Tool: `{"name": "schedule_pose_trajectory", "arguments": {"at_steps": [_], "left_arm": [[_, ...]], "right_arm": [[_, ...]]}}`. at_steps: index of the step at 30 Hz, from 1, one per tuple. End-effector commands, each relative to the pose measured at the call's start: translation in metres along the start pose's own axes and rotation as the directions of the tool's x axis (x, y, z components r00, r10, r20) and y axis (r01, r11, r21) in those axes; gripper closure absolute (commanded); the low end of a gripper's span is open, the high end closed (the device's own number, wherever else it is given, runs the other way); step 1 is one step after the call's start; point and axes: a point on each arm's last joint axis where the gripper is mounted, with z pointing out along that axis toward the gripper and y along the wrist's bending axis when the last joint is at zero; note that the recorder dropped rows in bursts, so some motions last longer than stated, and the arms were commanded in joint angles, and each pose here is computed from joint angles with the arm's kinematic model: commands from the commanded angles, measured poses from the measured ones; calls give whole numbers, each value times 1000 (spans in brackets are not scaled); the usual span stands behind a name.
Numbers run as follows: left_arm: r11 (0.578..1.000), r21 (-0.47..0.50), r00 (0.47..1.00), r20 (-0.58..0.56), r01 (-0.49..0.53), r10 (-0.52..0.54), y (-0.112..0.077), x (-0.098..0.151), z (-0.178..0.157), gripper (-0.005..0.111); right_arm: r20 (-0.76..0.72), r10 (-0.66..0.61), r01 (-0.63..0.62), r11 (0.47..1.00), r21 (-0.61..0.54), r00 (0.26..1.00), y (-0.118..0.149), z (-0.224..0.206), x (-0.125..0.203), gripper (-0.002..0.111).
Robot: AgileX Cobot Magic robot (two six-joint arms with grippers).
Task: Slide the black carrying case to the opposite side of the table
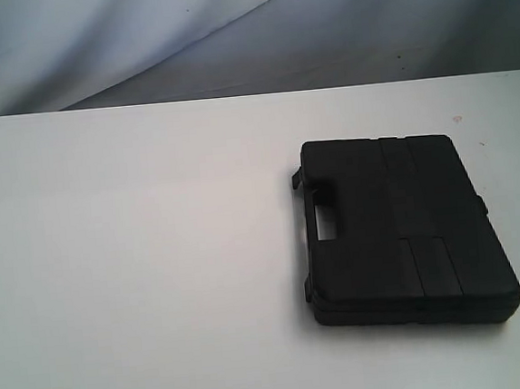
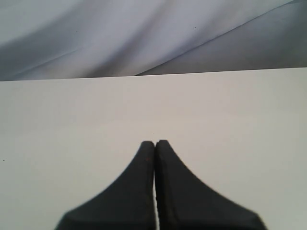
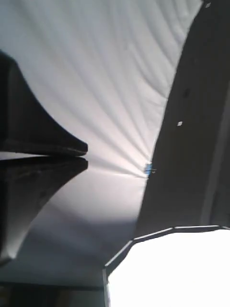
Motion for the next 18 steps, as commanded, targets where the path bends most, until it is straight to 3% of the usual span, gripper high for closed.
{"name": "schedule_pose_trajectory", "arguments": {"at_steps": [1,6,11,13,18], "left_arm": [[1000,-4,1000,16,4,-3,0,0,0,107],[1000,-4,1000,16,4,-3,0,0,0,107],[1000,-4,1000,16,4,-3,0,0,0,107],[1000,-4,1000,16,4,-3,0,0,0,107],[1000,-4,1000,16,4,-3,0,0,0,107]], "right_arm": [[-282,-11,24,999,43,959,-9,14,15,108],[-476,68,-23,995,101,877,-19,31,16,108],[-654,173,-84,983,165,736,-26,47,12,108],[-729,195,-103,980,169,656,-27,53,12,108],[-918,181,-194,974,118,352,-16,67,26,108]]}}
